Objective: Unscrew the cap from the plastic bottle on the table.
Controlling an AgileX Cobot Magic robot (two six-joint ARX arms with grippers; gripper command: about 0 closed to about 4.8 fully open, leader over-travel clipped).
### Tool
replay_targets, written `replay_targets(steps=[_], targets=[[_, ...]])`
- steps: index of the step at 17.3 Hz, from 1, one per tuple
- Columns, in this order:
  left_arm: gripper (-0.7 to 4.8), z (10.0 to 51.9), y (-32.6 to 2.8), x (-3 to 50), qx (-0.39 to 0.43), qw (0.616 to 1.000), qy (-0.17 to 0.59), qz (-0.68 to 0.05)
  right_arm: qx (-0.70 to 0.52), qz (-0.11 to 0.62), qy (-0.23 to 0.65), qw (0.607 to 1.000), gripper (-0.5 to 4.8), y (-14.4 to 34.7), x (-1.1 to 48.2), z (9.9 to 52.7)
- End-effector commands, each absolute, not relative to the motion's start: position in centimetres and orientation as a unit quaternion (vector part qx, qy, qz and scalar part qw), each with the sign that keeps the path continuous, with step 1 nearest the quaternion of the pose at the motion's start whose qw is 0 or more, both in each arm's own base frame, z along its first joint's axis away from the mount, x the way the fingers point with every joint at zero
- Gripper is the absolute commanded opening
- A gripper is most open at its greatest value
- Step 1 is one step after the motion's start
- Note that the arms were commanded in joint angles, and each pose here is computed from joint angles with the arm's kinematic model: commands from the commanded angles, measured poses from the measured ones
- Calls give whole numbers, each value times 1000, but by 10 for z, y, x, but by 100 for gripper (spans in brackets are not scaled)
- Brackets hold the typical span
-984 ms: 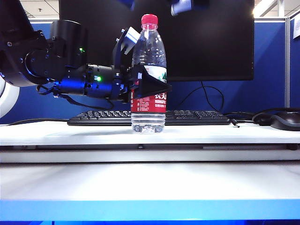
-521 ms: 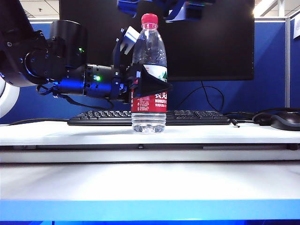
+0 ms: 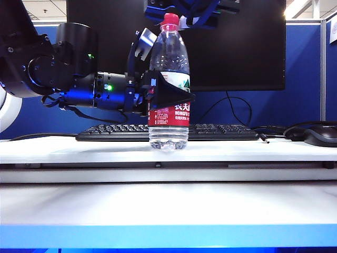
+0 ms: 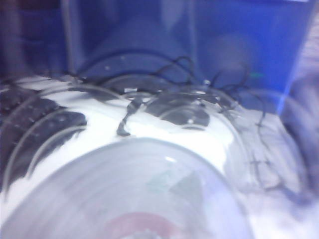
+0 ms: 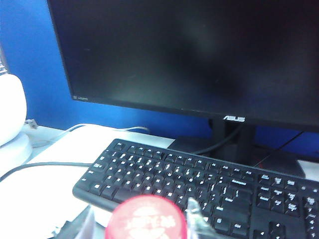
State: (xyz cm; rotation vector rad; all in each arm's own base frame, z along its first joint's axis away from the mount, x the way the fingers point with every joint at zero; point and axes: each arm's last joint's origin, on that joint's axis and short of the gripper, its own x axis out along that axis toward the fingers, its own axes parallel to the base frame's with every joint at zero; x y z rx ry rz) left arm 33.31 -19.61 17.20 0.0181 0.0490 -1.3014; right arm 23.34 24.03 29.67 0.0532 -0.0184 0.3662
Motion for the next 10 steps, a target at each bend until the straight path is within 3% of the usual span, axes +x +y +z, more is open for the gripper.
replay_targets(steps=[1, 4, 5, 10], targets=[[236, 173, -196, 333, 13, 792, 16, -610, 37, 182, -13, 982, 164, 239, 235, 299], [236, 173, -196, 333, 15, 793, 14, -609, 37, 181, -12, 983, 117, 238, 236, 299], [235, 173, -196, 333, 15, 793, 14, -609, 36, 185, -12, 982, 51, 238, 235, 299], [236, 173, -196, 333, 15, 792, 14, -610, 20, 279, 21, 960, 30, 228, 245, 295]])
